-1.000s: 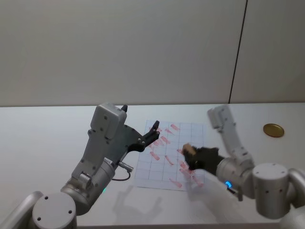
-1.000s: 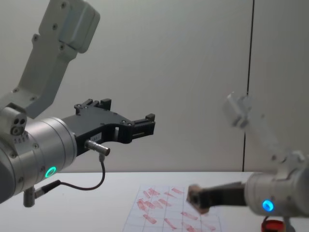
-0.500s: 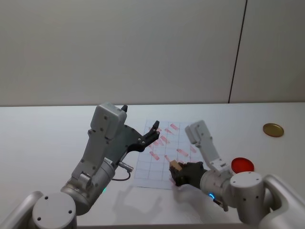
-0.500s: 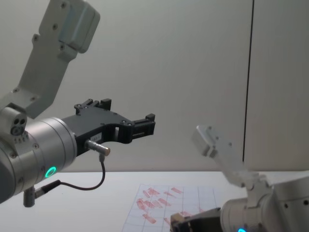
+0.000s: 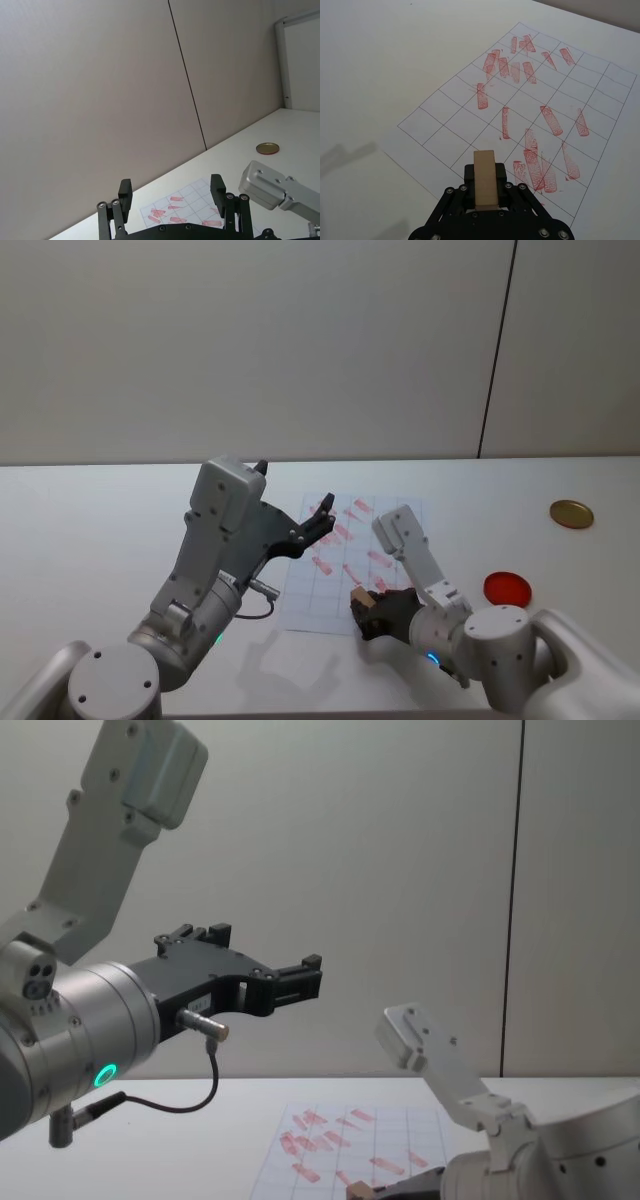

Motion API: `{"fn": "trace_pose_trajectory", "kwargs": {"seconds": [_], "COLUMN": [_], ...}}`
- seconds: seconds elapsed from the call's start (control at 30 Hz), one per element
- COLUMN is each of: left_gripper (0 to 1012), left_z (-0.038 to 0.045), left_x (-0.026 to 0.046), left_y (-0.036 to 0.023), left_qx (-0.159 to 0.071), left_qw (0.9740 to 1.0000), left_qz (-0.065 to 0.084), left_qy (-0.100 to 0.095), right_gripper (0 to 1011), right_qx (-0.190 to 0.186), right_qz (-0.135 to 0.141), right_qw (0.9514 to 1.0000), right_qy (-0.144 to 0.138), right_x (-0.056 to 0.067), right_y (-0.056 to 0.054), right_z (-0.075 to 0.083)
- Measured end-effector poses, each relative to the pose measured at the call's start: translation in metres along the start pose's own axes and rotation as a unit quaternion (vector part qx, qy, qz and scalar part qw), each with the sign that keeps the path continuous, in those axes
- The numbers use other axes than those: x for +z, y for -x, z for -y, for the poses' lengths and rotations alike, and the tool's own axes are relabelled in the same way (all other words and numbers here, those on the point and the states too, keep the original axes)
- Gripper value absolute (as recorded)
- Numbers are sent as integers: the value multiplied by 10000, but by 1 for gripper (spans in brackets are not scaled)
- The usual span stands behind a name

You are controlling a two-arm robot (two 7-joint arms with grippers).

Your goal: Use the one hand to pick up the stamp and affix it onto the A4 paper.

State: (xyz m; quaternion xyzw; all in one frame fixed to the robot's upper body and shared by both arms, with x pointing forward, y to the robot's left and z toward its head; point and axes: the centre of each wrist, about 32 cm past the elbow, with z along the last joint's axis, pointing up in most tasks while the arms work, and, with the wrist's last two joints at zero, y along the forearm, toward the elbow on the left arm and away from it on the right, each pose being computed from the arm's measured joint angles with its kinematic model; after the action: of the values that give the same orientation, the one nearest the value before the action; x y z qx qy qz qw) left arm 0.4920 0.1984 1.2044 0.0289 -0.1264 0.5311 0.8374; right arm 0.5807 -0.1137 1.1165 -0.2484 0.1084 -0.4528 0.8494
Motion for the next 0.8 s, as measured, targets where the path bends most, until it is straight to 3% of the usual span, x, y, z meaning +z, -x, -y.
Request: {"fn": "trace_pose_trajectory", "kwargs": {"seconds": [0.8], "left_gripper": [993], "left_z": [0], "left_x": [0], "left_y": [0], "left_qx": [0], "left_qw": [10000], "left_qz": [0], "left_qy": [0], "right_gripper": [220], "right_qx": [-18], "right_qz": [66], "right_qw": [9998], "right_qy": [173], "right_x": [-85], "right_y": [19], "right_z": [-102]}}
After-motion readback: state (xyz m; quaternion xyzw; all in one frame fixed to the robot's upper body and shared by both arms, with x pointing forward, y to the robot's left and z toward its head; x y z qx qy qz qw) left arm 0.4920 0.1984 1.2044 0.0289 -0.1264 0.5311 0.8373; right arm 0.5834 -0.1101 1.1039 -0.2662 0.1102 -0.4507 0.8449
